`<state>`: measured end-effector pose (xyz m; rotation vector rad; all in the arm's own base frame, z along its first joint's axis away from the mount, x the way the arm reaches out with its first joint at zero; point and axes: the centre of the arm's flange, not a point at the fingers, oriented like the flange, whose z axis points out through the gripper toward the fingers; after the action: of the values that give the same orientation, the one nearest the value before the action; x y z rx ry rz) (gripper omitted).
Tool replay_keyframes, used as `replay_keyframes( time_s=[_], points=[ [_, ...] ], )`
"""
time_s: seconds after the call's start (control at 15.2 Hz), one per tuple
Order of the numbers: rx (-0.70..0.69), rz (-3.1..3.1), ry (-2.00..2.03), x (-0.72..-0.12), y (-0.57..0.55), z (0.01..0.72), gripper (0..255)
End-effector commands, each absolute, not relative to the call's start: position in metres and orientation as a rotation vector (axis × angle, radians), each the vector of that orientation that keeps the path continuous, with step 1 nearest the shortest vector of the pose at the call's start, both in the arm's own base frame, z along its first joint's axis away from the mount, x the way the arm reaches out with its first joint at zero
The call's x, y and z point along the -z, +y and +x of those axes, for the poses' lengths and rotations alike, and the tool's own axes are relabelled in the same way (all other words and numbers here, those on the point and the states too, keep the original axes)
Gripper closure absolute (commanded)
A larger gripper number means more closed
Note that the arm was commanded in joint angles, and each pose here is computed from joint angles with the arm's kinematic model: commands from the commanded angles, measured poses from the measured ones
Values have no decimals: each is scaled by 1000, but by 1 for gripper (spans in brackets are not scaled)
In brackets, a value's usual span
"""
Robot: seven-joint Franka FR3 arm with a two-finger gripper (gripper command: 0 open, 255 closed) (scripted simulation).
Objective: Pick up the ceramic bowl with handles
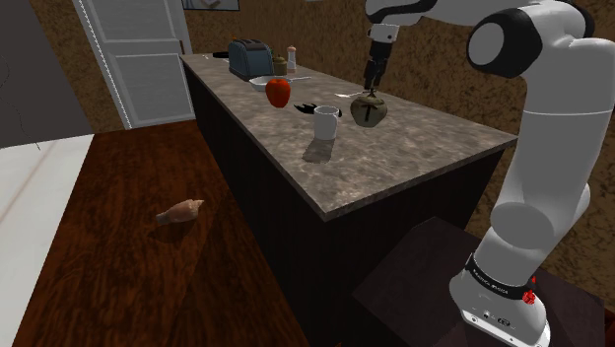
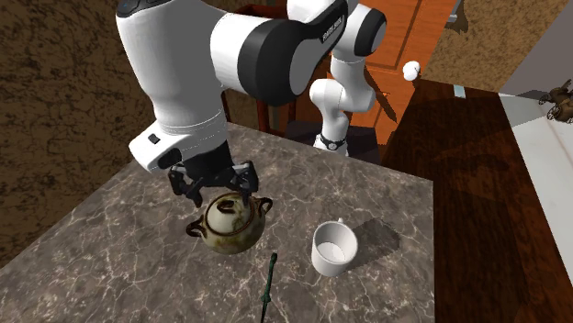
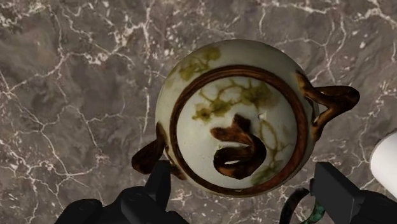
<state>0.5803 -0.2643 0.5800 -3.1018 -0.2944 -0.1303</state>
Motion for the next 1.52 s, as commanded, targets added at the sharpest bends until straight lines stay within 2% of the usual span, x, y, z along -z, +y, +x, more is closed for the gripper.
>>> replay_keyframes(
  time_s=[0.0, 0.2, 0.26, 0.86, 1.45],
  points=[
    [131, -3102, -294, -570, -264, 580, 0],
    [131, -3102, -294, -561, -263, 580, 0],
    [131, -3102, -295, -562, -263, 580, 255],
    [131, -3102, -294, -561, -264, 580, 255],
    [131, -3102, -294, -609, -264, 580, 255]
  ],
)
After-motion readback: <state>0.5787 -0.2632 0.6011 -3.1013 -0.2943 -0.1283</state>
